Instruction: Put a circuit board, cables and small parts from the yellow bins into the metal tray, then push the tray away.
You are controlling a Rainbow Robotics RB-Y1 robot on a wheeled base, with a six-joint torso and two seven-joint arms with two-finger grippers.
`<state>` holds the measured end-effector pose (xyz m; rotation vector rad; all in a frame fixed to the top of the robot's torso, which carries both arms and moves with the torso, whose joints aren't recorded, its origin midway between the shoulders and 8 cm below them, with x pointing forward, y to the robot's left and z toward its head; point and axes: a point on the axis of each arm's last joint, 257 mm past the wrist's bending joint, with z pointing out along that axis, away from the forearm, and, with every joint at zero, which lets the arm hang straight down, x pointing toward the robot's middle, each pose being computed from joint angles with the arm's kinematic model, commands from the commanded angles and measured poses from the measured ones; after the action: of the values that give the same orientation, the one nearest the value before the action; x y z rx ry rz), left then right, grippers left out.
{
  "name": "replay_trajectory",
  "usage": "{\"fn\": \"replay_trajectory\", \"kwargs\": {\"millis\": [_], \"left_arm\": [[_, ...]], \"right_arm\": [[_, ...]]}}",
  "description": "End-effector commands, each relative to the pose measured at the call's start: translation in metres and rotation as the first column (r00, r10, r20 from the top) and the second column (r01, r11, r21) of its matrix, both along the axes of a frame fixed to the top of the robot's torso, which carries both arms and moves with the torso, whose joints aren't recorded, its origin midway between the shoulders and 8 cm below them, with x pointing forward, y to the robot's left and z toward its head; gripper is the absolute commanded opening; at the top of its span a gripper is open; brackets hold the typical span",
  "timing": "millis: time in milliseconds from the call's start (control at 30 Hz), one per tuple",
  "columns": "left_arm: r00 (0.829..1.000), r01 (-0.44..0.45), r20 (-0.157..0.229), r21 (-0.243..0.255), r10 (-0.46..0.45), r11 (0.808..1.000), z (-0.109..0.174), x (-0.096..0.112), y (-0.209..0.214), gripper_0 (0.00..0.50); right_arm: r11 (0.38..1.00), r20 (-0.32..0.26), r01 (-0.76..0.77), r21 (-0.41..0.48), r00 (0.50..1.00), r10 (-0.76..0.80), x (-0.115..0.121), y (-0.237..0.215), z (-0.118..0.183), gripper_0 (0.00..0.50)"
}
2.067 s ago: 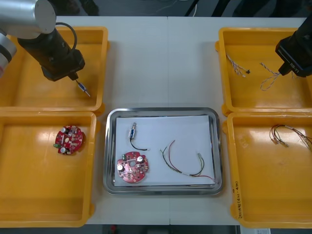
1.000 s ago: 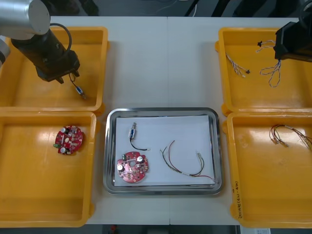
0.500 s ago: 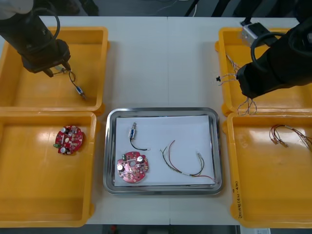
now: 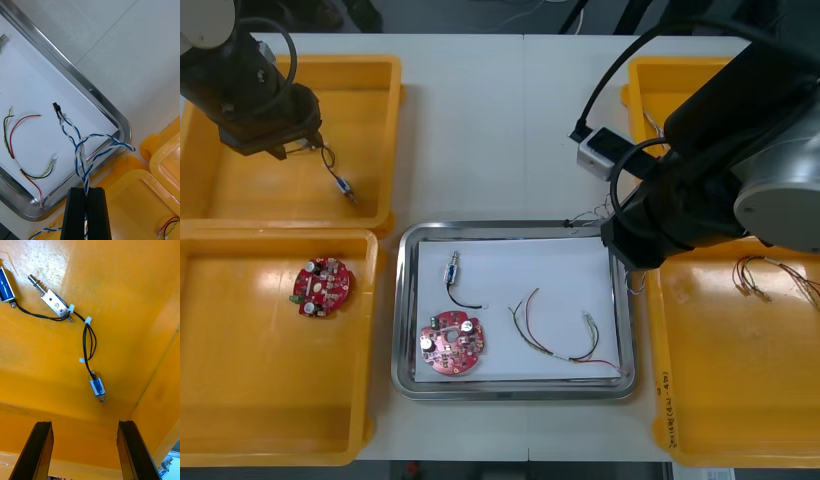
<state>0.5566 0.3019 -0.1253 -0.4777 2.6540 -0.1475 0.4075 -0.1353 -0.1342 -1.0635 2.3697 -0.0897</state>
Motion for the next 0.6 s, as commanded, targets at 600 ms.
{"fn": "replay_trajectory", "kwargs": {"millis": [600], "left_arm": [[0.987,-0.136,0.075,-0.062,0.141,0.989,-0.011,-0.012,-0.019,0.500]], "right_arm": [[0.833,0.024,-0.505,-0.226,0.852,0.523,0.015,0.068,-0.033,0.000]]}}
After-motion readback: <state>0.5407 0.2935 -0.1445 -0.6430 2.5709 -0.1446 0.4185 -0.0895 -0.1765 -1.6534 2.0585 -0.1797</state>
